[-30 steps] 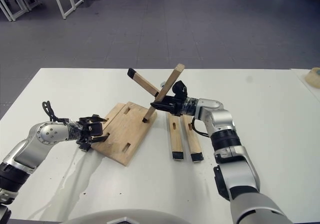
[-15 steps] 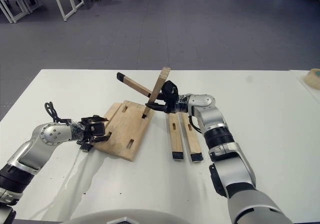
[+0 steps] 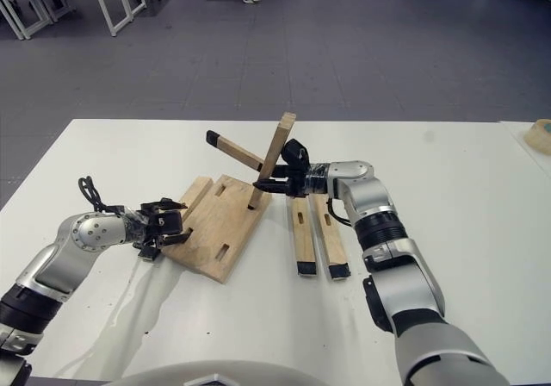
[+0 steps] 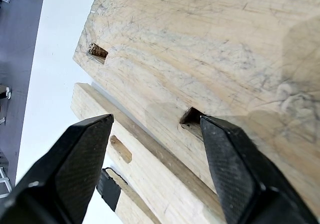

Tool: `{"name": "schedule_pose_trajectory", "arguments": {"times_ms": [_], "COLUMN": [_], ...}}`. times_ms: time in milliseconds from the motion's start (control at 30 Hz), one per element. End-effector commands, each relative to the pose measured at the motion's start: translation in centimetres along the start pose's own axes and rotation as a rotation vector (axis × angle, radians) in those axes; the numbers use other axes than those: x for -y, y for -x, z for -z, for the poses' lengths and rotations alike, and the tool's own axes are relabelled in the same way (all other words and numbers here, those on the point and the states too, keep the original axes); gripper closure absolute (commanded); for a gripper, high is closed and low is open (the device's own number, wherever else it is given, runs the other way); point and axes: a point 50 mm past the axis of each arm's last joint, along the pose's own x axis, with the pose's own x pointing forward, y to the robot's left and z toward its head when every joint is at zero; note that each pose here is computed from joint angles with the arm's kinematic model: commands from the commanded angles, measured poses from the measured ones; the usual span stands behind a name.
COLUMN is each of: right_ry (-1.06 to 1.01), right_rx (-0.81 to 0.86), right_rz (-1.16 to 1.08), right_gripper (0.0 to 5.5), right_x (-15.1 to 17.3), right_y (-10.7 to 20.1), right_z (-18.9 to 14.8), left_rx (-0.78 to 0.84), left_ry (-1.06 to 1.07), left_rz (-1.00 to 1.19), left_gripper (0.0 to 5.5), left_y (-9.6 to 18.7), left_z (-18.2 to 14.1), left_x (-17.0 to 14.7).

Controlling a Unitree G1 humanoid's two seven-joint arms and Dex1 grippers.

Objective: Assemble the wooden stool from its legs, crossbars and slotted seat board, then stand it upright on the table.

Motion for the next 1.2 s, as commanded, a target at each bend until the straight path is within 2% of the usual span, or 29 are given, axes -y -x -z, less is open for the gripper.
{"name": "schedule_pose_trajectory", "arguments": {"times_ms": [33, 167, 267, 500, 733, 833, 1000, 1200], "right_ry": [-0.270, -0.419, -0.254, -0.008, 0.069, -0.004, -0.132, -0.222], "right_rx": [-0.268, -0.276, -0.356, -0.309, -0.444, -0.441, -0.304, -0.267], "right_rz": [0.095, 0.139, 0.172, 0.172, 0.228, 0.248, 0.311, 0.267], "right_gripper": [3.48, 3.48, 3.48, 3.48, 3.47, 3.47, 3.47, 3.47], "right_x": [-1.2, -0.4, 0.1, -2.2, -2.3, -1.8, 0.9, 1.3], "right_y": [-0.3, 0.0, 0.2, -0.6, 0.0, 0.1, 0.4, 0.2], "right_z": [8.5, 8.6, 8.8, 9.8, 11.7, 11.4, 7.7, 7.2], "left_rx": [0.032, 0.028, 0.030, 0.037, 0.042, 0.045, 0.046, 0.047], "left_ry": [0.044, 0.052, 0.050, 0.065, 0.070, 0.070, 0.074, 0.071], "left_rz": [0.075, 0.082, 0.080, 0.075, 0.078, 0.077, 0.071, 0.073], "left_gripper": [2.30, 2.30, 2.30, 2.30, 2.30, 2.30, 2.30, 2.30], "left_y": [-1.3, -1.4, -1.5, -1.5, -1.5, -1.6, -1.8, -1.8], "left_z": [-0.5, -0.5, -0.6, -0.9, -1.0, -1.1, -1.1, -1.1], "left_x": [2.0, 2.2, 2.1, 2.5, 2.8, 2.9, 3.1, 2.9]}}
